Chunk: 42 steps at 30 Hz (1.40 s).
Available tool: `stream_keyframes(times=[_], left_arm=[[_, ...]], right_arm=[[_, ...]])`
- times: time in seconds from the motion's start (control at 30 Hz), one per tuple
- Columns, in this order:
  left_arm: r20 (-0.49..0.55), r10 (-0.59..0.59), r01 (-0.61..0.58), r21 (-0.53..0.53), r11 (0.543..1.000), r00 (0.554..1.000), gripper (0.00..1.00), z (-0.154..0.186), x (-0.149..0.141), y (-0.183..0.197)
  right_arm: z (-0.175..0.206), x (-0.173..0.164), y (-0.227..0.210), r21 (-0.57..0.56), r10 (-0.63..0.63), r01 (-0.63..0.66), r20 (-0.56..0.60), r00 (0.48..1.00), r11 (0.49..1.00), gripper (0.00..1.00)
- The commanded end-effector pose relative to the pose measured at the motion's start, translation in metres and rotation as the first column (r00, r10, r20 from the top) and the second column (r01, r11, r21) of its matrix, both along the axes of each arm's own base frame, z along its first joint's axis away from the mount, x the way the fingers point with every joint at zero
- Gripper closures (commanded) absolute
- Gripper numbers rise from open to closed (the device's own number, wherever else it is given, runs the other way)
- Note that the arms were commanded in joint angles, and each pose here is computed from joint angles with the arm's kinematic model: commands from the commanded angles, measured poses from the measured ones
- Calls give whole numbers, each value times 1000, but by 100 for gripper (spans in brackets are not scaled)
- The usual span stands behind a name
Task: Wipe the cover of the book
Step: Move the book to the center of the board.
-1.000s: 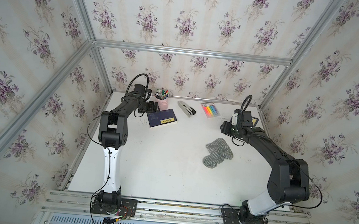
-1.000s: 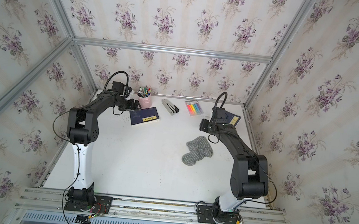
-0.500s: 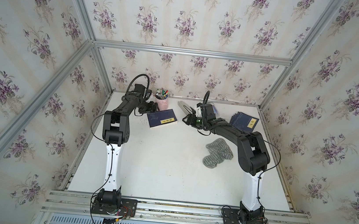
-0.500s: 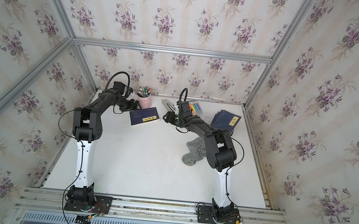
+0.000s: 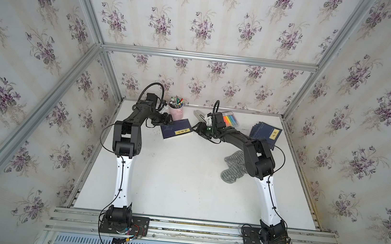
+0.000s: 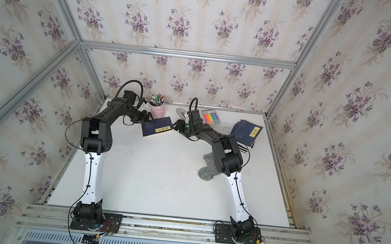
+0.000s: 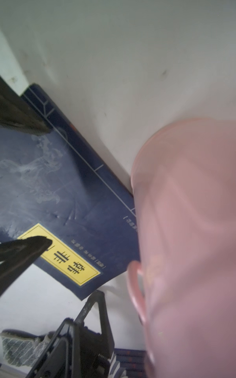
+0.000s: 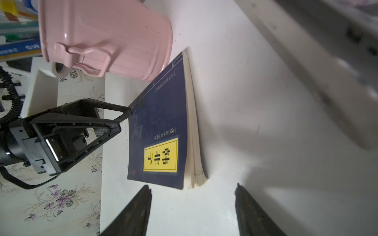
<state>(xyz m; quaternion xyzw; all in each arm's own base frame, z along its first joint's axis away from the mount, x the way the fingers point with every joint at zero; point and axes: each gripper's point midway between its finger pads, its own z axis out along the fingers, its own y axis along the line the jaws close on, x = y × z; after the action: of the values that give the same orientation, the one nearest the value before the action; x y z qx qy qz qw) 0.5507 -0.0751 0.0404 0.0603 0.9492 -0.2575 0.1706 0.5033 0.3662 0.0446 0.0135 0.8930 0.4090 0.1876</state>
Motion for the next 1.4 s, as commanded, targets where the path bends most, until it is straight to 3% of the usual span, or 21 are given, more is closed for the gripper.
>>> stream_keyframes(times=[0.0, 0.23, 0.4, 0.6, 0.77, 1.17, 1.37], left_arm=[[-108, -72, 63, -79, 995, 992, 22, 0, -36, -18], [-134, -126, 99, -191, 977, 983, 25, 14, -79, -51], [-112, -122, 105, -144, 984, 986, 25, 22, -95, -60], [86, 75, -84, 107, 991, 994, 21, 28, -56, -13], [-1, 115, -114, 137, 984, 993, 20, 11, -32, -3], [-67, 201, -186, 183, 965, 977, 15, -4, -13, 16], [-2, 231, -225, 231, 947, 973, 14, 4, 0, 27]], right_arm=[[-6, -8, 3, 0, 29, -29, -27, 999, 1000, 34], [-15, -20, -1, -28, 66, -67, -39, 997, 997, 34], [-22, -22, -5, -54, 62, -64, -41, 997, 996, 34], [-19, -26, -1, -34, 74, -76, -38, 996, 997, 34], [-15, -28, 4, -27, 81, -82, -32, 996, 996, 34], [-15, -34, 16, 8, 105, -105, -48, 993, 994, 35], [-18, -34, 17, 17, 109, -109, -59, 992, 994, 35]])
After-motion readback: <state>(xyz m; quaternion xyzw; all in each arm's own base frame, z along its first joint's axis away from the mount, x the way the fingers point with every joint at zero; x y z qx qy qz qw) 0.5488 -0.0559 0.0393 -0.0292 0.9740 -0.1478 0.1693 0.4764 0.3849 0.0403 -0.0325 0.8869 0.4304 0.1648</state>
